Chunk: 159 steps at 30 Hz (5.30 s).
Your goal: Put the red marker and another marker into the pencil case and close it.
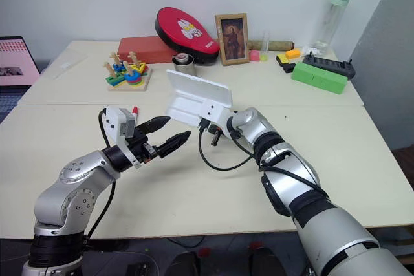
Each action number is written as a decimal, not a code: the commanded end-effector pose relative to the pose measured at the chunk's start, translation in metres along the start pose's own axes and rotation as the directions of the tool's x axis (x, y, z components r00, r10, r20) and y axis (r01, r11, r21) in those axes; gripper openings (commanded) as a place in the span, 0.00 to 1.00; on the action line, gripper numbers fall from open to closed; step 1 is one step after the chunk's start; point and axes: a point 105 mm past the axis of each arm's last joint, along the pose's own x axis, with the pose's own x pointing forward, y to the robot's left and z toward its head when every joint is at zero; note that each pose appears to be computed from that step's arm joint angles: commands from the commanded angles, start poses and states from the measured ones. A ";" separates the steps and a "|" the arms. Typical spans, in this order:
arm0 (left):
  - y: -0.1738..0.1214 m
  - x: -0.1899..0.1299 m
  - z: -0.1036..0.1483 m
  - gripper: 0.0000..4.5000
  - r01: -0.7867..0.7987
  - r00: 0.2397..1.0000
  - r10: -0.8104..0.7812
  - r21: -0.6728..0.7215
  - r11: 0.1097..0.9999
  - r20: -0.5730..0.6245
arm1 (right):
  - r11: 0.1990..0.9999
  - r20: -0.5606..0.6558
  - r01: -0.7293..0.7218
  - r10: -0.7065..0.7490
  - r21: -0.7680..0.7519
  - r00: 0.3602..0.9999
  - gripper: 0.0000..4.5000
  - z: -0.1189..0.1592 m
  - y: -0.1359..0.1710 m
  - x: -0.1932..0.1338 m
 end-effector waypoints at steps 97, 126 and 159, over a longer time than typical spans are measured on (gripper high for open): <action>0.152 -0.013 -0.026 1.00 -0.664 0.726 0.624 -0.058 0.746 -0.290 | 0.985 0.521 -0.052 -0.042 0.165 0.853 1.00 0.104 0.000 -0.150; 0.164 -0.025 -0.059 0.10 -0.724 0.639 0.676 0.010 0.690 -0.367 | 0.989 0.567 -0.122 0.053 0.084 0.822 1.00 0.111 0.022 -0.157; -0.005 -0.014 -0.023 0.10 0.627 0.731 -0.298 0.432 0.648 -0.614 | 0.991 0.447 -0.112 0.070 0.068 0.892 1.00 0.037 0.033 -0.201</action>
